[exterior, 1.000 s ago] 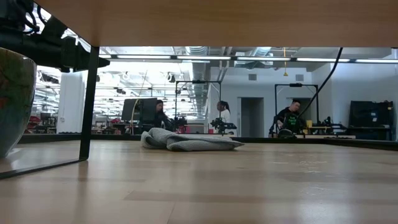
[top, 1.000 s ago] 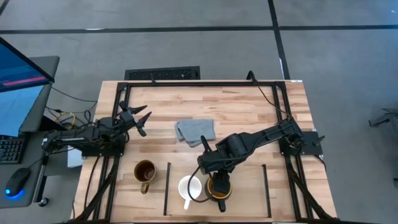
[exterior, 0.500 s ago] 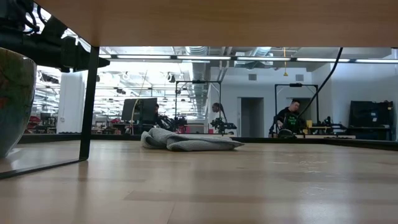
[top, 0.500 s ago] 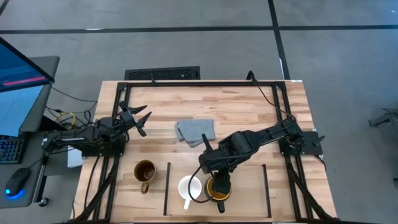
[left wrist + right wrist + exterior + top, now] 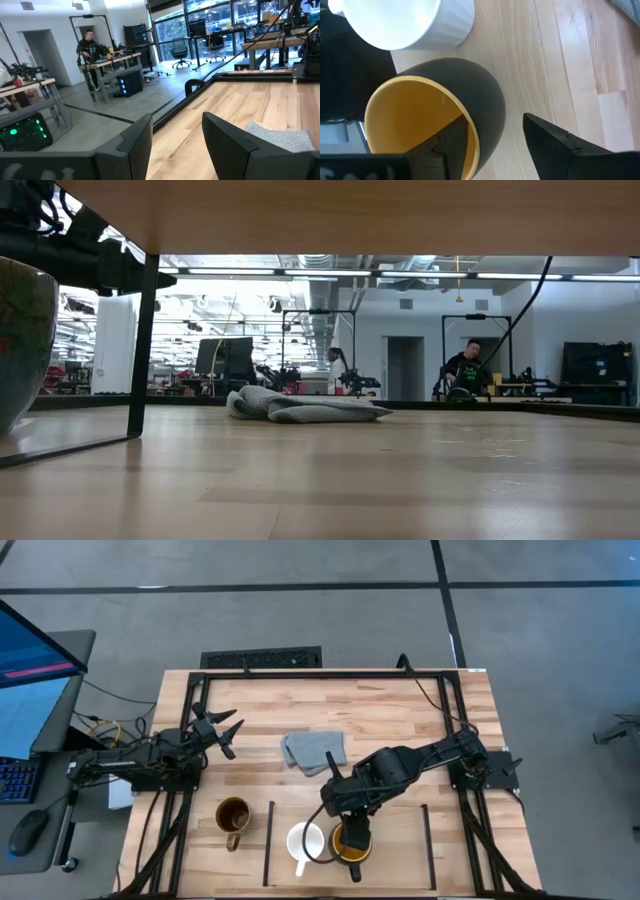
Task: Stack small to large cups/mugs on shelf
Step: Put the black mug on the shelf, then put the light brown mug on the shelf
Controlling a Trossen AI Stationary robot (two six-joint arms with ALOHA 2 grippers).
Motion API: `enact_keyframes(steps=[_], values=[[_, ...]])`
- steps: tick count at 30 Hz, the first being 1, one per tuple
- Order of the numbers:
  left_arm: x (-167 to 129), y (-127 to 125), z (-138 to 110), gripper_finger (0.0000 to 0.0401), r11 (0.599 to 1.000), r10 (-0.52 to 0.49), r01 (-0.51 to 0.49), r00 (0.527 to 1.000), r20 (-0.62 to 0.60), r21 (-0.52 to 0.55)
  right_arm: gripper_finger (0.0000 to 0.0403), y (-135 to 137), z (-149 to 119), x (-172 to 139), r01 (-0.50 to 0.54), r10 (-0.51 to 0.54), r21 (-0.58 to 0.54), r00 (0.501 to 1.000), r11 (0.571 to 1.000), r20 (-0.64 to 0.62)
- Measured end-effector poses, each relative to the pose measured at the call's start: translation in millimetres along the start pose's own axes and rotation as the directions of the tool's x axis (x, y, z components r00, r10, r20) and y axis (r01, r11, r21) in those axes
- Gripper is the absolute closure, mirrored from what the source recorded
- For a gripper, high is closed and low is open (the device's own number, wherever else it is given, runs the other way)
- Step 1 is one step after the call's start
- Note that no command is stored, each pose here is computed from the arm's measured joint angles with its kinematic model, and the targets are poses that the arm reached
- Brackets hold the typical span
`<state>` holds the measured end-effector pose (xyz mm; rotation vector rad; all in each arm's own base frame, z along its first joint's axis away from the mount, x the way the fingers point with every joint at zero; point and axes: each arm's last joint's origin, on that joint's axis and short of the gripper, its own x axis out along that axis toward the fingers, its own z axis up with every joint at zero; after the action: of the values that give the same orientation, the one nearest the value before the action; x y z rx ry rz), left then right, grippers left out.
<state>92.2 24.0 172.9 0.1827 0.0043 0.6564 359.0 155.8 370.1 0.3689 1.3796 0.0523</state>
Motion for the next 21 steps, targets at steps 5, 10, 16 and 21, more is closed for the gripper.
enact_keyframes(steps=[5, 10, 16, 21], values=[[0.0, 0.0, 0.0, 0.0236, 1.000, 0.000, 0.000, 1.000, 0.000, 0.000, 0.0193, 0.1, -0.1, 0.1, -0.002, 0.002, 0.014, 1.000, 1.000, -0.002], [0.0, 0.0, 0.0, 0.0236, 1.000, 0.000, 0.000, 1.000, 0.000, 0.000, 0.0193, 0.5, -0.4, 0.3, -0.005, 0.005, 0.025, 1.000, 1.000, -0.005], [0.0, 0.0, 0.0, 0.0236, 1.000, 0.000, 0.000, 1.000, 0.000, 0.000, 0.0193, 0.8, -0.7, 0.3, -0.022, 0.023, 0.026, 1.000, 0.999, -0.018], [0.0, 0.0, 0.0, 0.0236, 1.000, 0.000, 0.000, 1.000, 0.000, 0.000, 0.0193, 1.2, -0.9, 0.3, -0.035, 0.035, 0.027, 0.999, 0.999, -0.027]])
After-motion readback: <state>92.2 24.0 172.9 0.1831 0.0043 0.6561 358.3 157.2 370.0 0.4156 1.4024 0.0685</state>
